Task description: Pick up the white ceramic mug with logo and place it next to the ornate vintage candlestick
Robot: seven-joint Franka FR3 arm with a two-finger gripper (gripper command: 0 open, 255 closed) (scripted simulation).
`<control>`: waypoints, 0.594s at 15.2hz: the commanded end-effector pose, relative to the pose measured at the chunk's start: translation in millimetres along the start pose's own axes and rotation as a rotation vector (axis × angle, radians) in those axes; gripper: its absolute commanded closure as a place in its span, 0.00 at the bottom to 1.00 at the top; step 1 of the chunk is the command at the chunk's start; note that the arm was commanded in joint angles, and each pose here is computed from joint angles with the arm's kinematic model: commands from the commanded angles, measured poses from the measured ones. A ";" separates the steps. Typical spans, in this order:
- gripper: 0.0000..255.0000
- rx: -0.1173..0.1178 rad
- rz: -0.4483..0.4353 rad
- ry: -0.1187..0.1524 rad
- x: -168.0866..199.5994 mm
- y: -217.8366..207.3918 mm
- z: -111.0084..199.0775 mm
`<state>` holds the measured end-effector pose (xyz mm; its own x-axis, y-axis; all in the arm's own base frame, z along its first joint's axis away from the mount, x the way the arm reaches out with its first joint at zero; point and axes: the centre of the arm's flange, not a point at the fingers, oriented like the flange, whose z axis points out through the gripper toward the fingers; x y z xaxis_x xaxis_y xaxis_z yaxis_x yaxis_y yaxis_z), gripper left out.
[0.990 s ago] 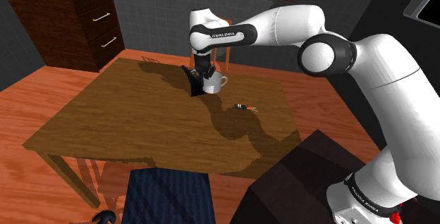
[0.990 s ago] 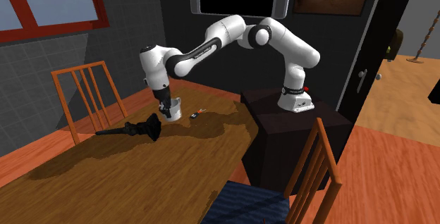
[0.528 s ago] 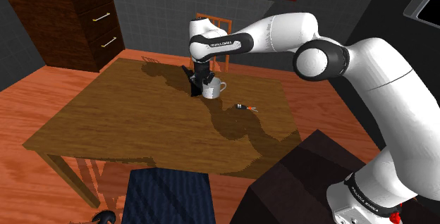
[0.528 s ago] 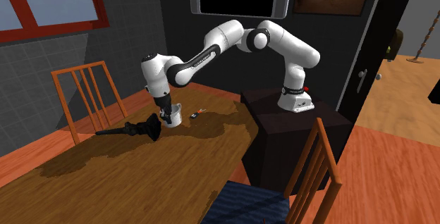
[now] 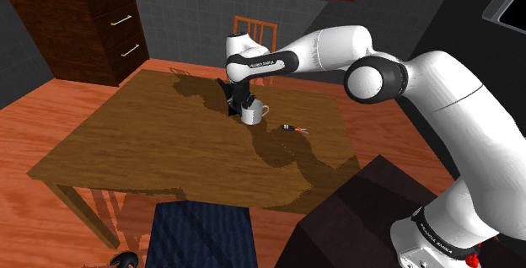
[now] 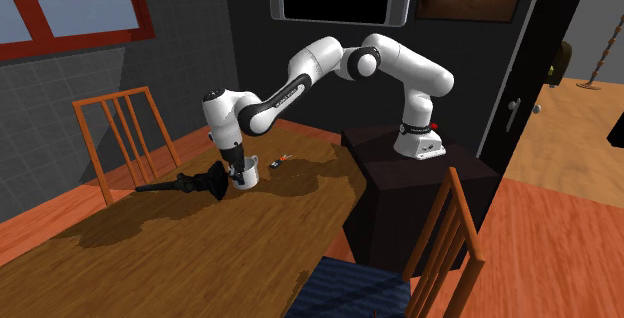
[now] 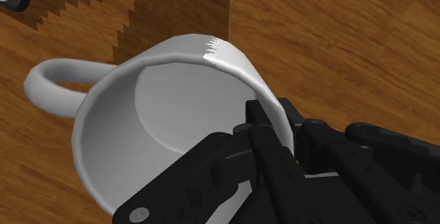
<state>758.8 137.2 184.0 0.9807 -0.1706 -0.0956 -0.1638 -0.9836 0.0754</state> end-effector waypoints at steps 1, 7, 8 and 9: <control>1.00 0.000 0.000 0.001 0.1 -0.3 14.1; 1.00 0.000 0.000 0.001 0.1 -0.3 14.1; 1.00 0.000 0.000 0.001 0.1 -0.3 14.1; 0.00 0.000 0.000 0.001 0.1 -0.3 14.1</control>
<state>757.4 136.7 169.9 0.9807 -0.1705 -0.0952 -0.1637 -0.9836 0.0752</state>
